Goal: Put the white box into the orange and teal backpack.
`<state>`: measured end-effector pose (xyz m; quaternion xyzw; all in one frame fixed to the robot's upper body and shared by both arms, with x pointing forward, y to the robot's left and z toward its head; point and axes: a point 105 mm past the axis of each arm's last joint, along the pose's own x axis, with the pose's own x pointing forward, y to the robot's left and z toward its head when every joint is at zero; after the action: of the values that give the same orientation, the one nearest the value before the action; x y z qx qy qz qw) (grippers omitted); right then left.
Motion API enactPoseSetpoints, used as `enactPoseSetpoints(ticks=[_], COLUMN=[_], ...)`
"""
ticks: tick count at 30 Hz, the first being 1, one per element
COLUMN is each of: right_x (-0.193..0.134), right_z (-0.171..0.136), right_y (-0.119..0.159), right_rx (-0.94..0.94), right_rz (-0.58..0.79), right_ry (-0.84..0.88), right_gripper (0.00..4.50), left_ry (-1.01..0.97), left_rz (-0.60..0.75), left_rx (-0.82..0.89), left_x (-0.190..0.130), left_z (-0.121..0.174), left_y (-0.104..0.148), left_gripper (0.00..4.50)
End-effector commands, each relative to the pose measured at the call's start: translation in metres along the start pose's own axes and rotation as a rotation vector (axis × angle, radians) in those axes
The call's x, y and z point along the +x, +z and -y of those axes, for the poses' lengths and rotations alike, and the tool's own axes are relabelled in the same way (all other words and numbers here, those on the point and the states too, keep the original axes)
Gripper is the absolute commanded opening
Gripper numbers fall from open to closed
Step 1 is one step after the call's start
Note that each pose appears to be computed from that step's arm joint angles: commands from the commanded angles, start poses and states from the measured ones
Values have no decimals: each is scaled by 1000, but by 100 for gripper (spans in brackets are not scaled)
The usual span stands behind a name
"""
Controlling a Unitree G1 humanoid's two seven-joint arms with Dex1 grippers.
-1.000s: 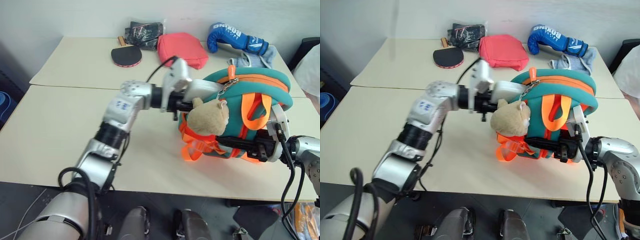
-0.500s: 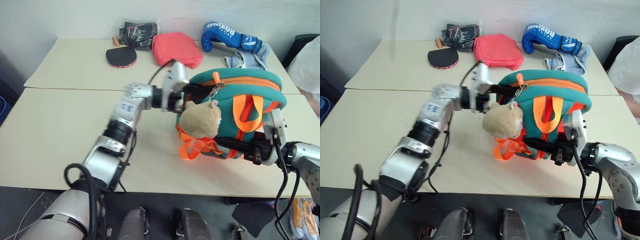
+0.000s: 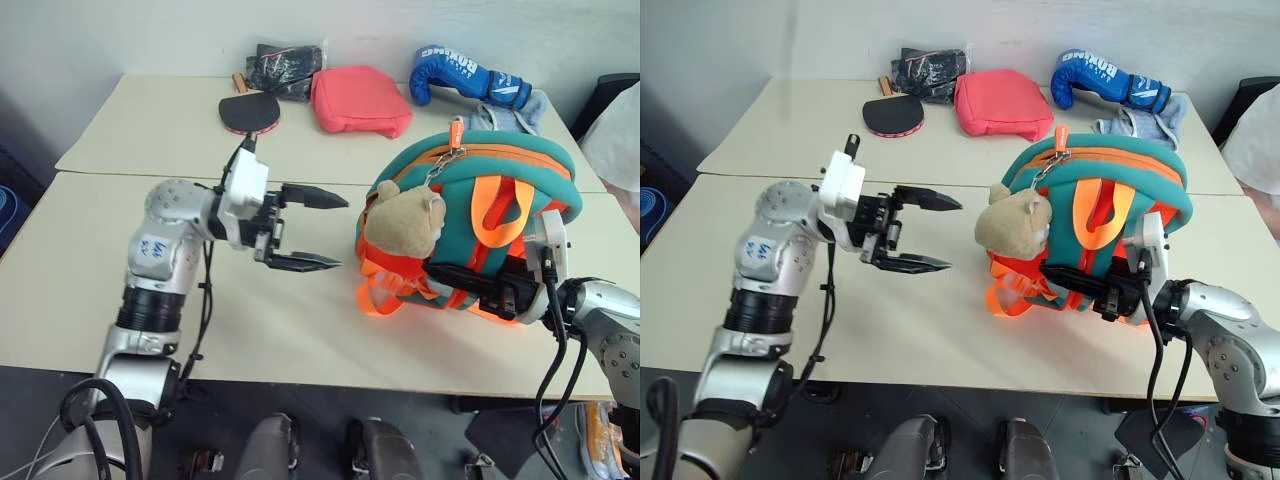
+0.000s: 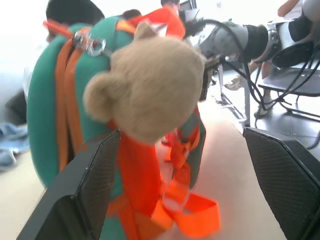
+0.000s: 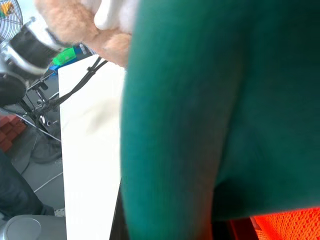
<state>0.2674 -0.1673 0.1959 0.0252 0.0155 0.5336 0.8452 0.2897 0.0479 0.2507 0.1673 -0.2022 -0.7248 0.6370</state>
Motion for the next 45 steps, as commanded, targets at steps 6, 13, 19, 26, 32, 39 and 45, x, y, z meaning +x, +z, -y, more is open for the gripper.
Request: enactPoseSetpoints(ticks=[6,13,19,26,32,39,45], right_x=[4,4,-2,-8,-13,-13,-21], right_z=[-7,-8,-5,-7,-10,-3,0], right_y=[8,7,13,12,6,-2,-17], right_rx=[-12,-14,-4,9,19,-45,-253], right_rz=[23,36,122,145,142,130,9], right_ry=[57,25,-49,-94,-120,-175,-171], right_gripper=[0,0,0,0,0,0,131], left_ry=[121,263,499,715,599,509,471], left_rz=[48,34,48,-94,-303,-410,-309], left_rx=[237,252,116,-122,-444,-496,-390], left_x=[43,39,-23,-72,-61,-46,-66], left_z=[-10,-32,-61,-88,-54,-13,-7], left_y=[6,-1,5,-33,-108,-159,-119], left_gripper=[395,202,44,32,32,32,156])
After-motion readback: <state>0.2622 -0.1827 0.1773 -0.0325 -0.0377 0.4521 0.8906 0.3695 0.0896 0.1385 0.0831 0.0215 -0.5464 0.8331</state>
